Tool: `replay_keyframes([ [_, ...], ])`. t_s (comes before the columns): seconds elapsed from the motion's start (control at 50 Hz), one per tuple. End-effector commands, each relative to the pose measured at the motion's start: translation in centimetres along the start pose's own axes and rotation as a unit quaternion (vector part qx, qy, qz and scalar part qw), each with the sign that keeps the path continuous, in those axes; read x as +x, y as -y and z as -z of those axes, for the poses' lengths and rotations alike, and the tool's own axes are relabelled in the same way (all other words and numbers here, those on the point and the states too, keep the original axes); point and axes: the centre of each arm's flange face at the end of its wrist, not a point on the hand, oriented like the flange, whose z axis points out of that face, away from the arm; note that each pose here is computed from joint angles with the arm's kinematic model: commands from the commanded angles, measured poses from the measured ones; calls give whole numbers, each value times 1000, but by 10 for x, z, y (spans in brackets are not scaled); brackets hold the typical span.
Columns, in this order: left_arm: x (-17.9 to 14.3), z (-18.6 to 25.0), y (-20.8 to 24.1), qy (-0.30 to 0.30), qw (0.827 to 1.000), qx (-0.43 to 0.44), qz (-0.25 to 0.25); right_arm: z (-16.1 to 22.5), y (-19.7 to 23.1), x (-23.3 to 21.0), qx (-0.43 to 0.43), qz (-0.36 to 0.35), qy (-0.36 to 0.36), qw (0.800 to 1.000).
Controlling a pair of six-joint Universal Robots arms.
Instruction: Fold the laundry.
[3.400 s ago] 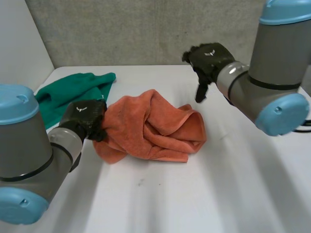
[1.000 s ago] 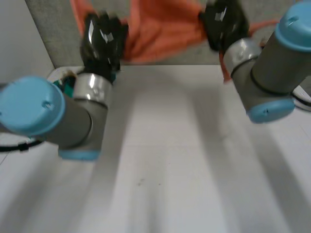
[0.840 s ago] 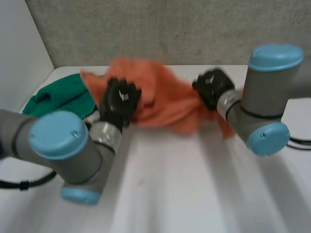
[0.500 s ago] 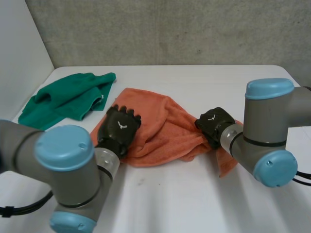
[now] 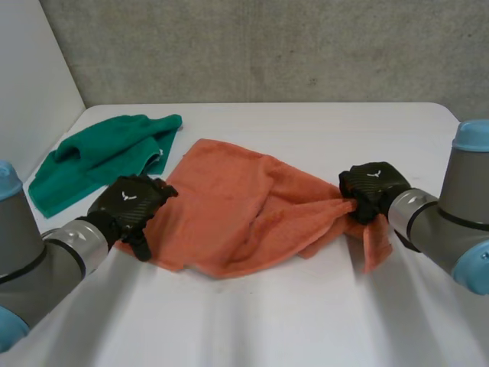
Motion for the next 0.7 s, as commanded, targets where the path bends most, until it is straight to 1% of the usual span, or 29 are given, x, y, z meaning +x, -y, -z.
replay_keyframes([
  [0.02,-5,-10,-17,-15,999,-20,-27,-2,-4,2,-5,19,7,1000],
  [0.12,-2,-21,-36,-27,996,-47,-76,-2,-6,-1,-6,21,12,1000],
  [0.22,-7,-29,-46,-24,993,-57,-96,-2,-6,-1,-5,20,12,1000],
  [0.5,-19,-46,-48,-11,994,-48,-100,-1,-8,-3,-8,21,13,1000],
  [0.7,-20,-57,-52,-13,994,-49,-100,-1,-9,-3,-10,20,14,1000],
])
